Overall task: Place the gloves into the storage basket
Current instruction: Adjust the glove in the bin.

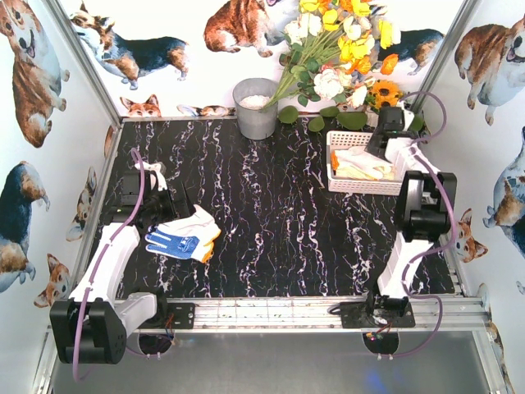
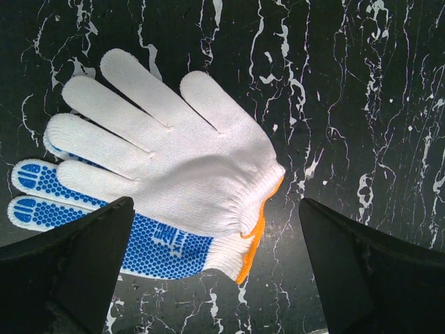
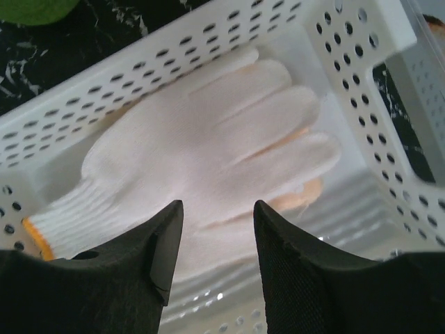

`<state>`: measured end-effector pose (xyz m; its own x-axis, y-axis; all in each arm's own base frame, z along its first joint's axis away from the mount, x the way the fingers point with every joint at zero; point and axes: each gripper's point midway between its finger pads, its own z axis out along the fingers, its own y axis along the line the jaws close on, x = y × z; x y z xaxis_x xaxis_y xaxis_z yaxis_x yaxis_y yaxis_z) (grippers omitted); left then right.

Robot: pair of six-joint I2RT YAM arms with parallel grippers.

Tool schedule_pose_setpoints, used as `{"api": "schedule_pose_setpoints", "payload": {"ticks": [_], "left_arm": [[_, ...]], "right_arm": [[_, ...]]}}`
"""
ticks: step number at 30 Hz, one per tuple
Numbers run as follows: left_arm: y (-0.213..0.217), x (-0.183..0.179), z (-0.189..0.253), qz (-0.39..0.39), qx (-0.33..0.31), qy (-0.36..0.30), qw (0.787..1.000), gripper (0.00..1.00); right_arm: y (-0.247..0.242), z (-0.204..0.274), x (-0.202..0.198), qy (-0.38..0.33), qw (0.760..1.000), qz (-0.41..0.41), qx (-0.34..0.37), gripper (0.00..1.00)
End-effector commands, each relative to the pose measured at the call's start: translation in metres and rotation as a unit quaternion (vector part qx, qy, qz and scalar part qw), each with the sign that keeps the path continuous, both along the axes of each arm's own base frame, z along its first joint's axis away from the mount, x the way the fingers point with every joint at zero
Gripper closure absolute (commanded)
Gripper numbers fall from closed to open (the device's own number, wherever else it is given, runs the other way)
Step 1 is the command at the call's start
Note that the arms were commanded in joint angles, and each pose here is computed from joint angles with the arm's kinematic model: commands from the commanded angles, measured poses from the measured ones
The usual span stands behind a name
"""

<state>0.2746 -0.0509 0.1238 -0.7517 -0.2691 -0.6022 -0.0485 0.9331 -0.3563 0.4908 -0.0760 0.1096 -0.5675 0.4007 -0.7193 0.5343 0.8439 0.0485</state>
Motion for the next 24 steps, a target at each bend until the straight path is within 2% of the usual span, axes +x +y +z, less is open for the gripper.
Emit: {"api": "schedule_pose_setpoints", "payload": {"ticks": [1,6,10,12,16,24], "left_arm": [[0.004,0.004,0.000,0.004,0.003,-0.010,1.000,0.02],[0.004,0.000,-0.007,0.005,0.002,0.000,1.000,0.02],[0.004,0.000,-0.008,0.005,0.002,0.001,1.000,0.01],[0.004,0.000,-0.008,0.004,0.001,0.002,1.000,0.01],[0.004,-0.001,-0.006,0.008,0.000,0.001,1.000,0.01],[0.005,-0.024,-0.002,0.094,-0.042,0.030,0.994,0.02]], "right_arm": [[0.001,-0.008,0.025,0.012,0.998,0.064,0.024,0.53],[-0.001,-0.031,0.015,0.060,0.996,0.060,0.027,0.60],[-0.007,-0.045,-0.001,0.085,0.995,0.042,0.025,0.75],[-0.008,-0.049,-0.006,0.091,0.995,0.036,0.027,0.77],[0.001,-0.037,-0.005,0.078,0.995,0.047,0.046,0.75],[0.030,0.045,-0.017,-0.010,0.993,0.083,0.084,0.53]]}}
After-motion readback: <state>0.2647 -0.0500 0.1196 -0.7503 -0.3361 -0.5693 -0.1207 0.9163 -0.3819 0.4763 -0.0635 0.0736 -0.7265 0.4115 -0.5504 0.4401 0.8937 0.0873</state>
